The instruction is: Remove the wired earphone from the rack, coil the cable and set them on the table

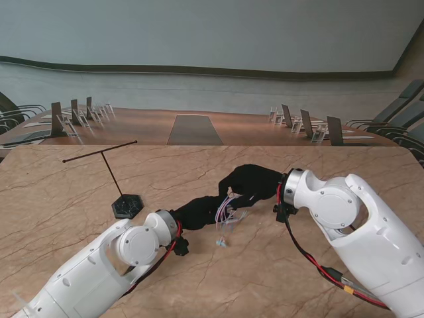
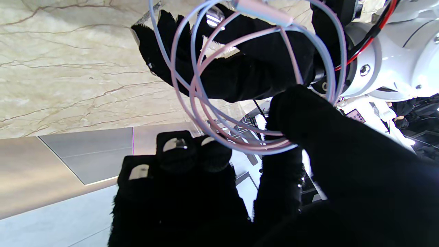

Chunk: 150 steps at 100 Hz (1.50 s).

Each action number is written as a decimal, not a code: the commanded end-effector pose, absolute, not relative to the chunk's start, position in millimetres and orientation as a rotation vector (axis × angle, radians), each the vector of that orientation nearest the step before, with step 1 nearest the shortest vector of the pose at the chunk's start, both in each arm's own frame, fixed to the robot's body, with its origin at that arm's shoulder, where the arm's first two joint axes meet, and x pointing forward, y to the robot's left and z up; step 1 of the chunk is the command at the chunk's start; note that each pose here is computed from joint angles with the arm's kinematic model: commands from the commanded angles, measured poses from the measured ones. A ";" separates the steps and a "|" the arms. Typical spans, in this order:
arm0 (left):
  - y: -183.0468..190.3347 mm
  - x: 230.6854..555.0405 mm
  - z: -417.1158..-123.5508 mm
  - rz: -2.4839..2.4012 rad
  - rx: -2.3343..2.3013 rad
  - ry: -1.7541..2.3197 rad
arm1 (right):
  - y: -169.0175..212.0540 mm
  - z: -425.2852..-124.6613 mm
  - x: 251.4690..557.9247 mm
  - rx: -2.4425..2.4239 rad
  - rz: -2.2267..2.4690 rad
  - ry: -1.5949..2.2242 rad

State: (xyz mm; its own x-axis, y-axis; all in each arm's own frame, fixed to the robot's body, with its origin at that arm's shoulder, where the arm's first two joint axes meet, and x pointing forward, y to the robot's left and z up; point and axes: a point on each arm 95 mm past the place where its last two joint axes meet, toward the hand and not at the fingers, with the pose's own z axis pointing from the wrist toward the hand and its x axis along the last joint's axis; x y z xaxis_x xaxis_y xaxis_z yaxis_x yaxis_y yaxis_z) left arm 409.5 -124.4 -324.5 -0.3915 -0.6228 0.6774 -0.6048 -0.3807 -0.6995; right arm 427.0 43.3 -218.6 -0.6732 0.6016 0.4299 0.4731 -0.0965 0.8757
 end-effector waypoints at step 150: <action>-132.9 424.2 -322.3 -2.002 -1.706 1.675 | 50.9 -223.5 420.2 1.234 2.031 2.001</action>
State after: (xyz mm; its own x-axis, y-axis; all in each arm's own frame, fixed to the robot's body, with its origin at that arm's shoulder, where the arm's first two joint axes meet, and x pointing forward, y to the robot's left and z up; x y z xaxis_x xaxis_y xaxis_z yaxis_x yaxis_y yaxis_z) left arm 422.5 -133.5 -323.9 -0.4019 -0.6034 0.6888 -0.5806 -0.4138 -0.7012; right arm 425.4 49.6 -222.1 -0.6765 0.5391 0.5016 0.4873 -0.1830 0.8539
